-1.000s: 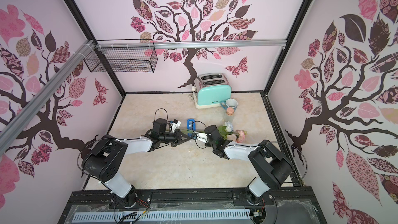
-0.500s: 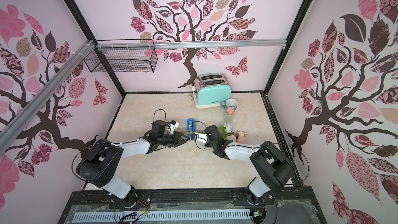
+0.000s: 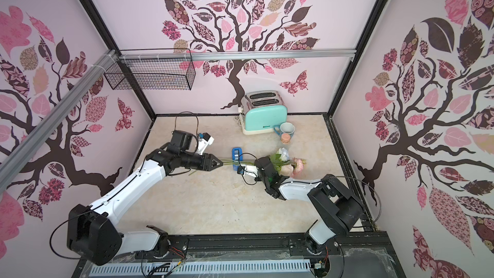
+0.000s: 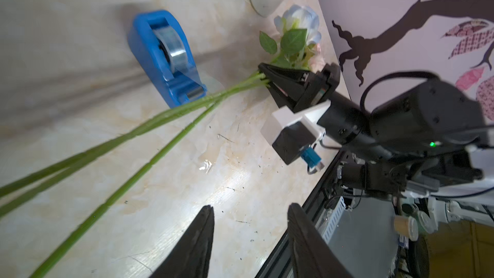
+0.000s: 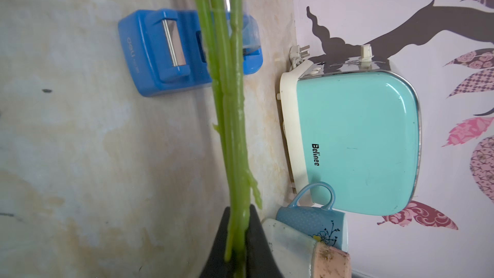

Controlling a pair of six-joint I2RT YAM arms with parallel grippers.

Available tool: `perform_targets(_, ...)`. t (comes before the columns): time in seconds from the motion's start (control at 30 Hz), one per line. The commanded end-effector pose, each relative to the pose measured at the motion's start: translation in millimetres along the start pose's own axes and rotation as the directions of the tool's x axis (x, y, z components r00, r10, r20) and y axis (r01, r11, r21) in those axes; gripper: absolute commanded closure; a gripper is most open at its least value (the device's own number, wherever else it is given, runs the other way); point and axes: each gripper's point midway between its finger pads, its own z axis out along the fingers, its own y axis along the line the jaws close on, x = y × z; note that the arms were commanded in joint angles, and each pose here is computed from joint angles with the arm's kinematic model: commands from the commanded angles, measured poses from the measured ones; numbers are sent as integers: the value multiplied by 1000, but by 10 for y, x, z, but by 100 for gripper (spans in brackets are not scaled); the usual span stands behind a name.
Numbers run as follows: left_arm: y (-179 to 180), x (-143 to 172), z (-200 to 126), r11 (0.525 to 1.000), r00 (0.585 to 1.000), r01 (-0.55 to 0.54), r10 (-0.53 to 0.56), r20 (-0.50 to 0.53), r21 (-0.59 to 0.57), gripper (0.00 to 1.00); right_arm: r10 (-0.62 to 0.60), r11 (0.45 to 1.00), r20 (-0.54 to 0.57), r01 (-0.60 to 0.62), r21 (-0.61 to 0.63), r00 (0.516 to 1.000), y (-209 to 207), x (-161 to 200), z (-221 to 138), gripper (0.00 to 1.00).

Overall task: Wrap bouquets with tape
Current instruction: Stick the tape to the bouquet, then wrap the tape around the bouquet.

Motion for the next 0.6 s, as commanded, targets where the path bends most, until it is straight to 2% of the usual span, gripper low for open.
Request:
perform_targets(0.0, 276, -226, -129, 992, 998, -28, 20, -67, -127, 53, -52, 994, 1, 52, 97, 999, -92, 16, 71, 100)
perform_targets(0.07, 281, -443, -137, 973, 981, -183, 172, -88, -139, 51, -88, 987, -6, 88, 134, 996, -98, 32, 119, 100)
perform_targets(0.1, 305, -490, -102, 954, 960, -269, 254, -118, -133, 50, -100, 983, -5, 100, 156, 995, -114, 31, 137, 100)
perform_targets(0.17, 361, -461, -42, 894, 881, -444, 424, -208, -59, 50, -108, 974, 3, 105, 199, 994, -168, 1, 172, 100)
perform_targets(0.2, 441, -489, 16, 883, 867, -467, 444, -227, -54, 50, -115, 969, 11, 110, 222, 993, -208, -28, 181, 100)
perform_targets(0.23, 482, -485, 90, 871, 848, -490, 470, -246, -22, 45, -132, 963, 13, 126, 237, 991, -230, -46, 189, 100)
perform_targets(0.27, 482, -404, 121, 850, 810, -525, 516, -277, 47, 43, -145, 956, 9, 138, 258, 989, -275, -57, 189, 100)
perform_targets(0.3, 534, -372, 155, 844, 795, -531, 527, -301, 76, 43, -156, 947, 9, 147, 287, 988, -337, -81, 172, 100)
perform_targets(0.37, 726, -404, 267, 850, 789, -525, 503, -353, 38, 41, -169, 932, 12, 156, 326, 985, -428, -113, 123, 100)
perform_targets(0.43, 722, -357, 364, 824, 736, -555, 550, -395, 113, 41, -164, 923, 27, 143, 358, 986, -511, -152, 78, 100)
perform_targets(0.57, 719, -267, 531, 812, 709, -550, 578, -404, 196, 36, -206, 884, 19, 177, 432, 978, -608, -179, 13, 100)
